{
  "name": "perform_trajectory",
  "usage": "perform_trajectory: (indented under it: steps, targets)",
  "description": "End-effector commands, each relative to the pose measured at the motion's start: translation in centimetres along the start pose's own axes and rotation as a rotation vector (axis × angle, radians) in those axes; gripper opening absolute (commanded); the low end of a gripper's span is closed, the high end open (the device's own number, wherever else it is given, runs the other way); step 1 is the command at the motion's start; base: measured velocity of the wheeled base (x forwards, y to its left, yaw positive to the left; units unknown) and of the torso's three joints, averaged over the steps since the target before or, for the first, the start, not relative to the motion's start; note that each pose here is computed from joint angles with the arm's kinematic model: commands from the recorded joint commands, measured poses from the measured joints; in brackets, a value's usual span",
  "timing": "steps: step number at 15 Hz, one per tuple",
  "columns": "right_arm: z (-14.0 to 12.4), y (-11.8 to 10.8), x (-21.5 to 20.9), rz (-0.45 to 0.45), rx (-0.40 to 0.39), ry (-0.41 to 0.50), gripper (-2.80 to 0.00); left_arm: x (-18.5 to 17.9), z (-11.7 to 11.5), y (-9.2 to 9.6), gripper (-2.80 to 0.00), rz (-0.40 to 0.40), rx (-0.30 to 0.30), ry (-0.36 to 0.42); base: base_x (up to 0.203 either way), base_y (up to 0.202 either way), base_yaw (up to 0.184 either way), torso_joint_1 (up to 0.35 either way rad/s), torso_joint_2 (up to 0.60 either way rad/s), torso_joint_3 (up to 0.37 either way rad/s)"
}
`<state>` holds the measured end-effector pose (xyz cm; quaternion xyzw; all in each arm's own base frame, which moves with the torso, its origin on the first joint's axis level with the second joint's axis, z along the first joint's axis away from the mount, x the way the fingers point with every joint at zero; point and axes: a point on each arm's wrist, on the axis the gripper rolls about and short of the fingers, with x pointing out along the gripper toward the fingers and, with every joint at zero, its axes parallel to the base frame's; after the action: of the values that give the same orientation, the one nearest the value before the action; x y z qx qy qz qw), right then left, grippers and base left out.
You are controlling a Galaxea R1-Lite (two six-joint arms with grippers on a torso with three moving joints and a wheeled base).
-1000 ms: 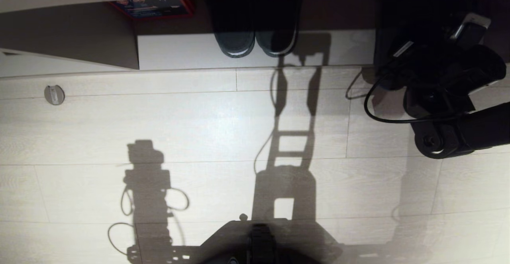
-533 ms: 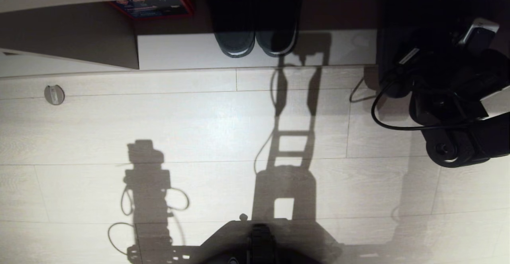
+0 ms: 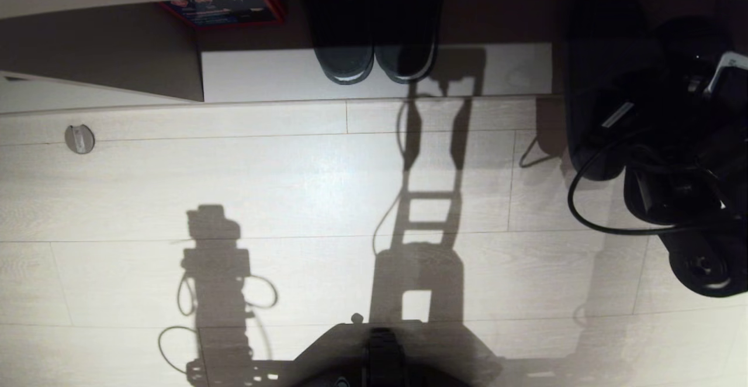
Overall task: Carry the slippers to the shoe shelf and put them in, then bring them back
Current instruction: Pick up the slippers in the shoe cabinet, then place the slippers on the floor
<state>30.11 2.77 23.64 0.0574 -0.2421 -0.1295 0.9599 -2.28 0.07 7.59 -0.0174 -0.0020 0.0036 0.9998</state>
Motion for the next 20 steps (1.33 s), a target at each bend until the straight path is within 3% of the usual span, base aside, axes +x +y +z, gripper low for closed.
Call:
perform_trajectory:
  steps: [1, 12, 16, 18, 20]
  targets:
    - [1.9, -0.9, -2.7, 0.010, 0.004, 0.001, -2.80, 0.0, 0.0, 0.0, -2.80, 0.000, 0.000, -0.001, 0.000, 0.000, 0.000, 0.000, 0.00, 0.000]
    - [3.3, -5.3, -17.7, 0.138, -0.052, 0.196, -2.80, 0.0, 0.0, 0.0, -2.80, 0.000, 0.000, -0.001, 0.000, 0.000, 0.000, 0.000, 0.00, 0.000]
    - [5.5, -6.4, -20.2, 0.152, -0.038, 0.103, -2.80, 0.0, 0.0, 0.0, -2.80, 0.000, -0.002, -0.001, 0.000, 0.000, 0.000, 0.000, 0.00, 0.000]
    - [6.0, -6.8, -20.8, 0.061, -0.064, 0.084, -2.80, 0.0, 0.0, 0.0, -2.80, 0.000, 0.000, -0.001, 0.000, 0.000, 0.000, 0.000, 0.00, 0.000]
    - [7.0, -7.4, -21.4, 0.023, -0.035, 0.037, -2.80, 0.0, 0.0, 0.0, -2.80, 0.000, 0.000, -0.001, 0.000, 0.000, 0.000, 0.000, 0.00, 0.000]
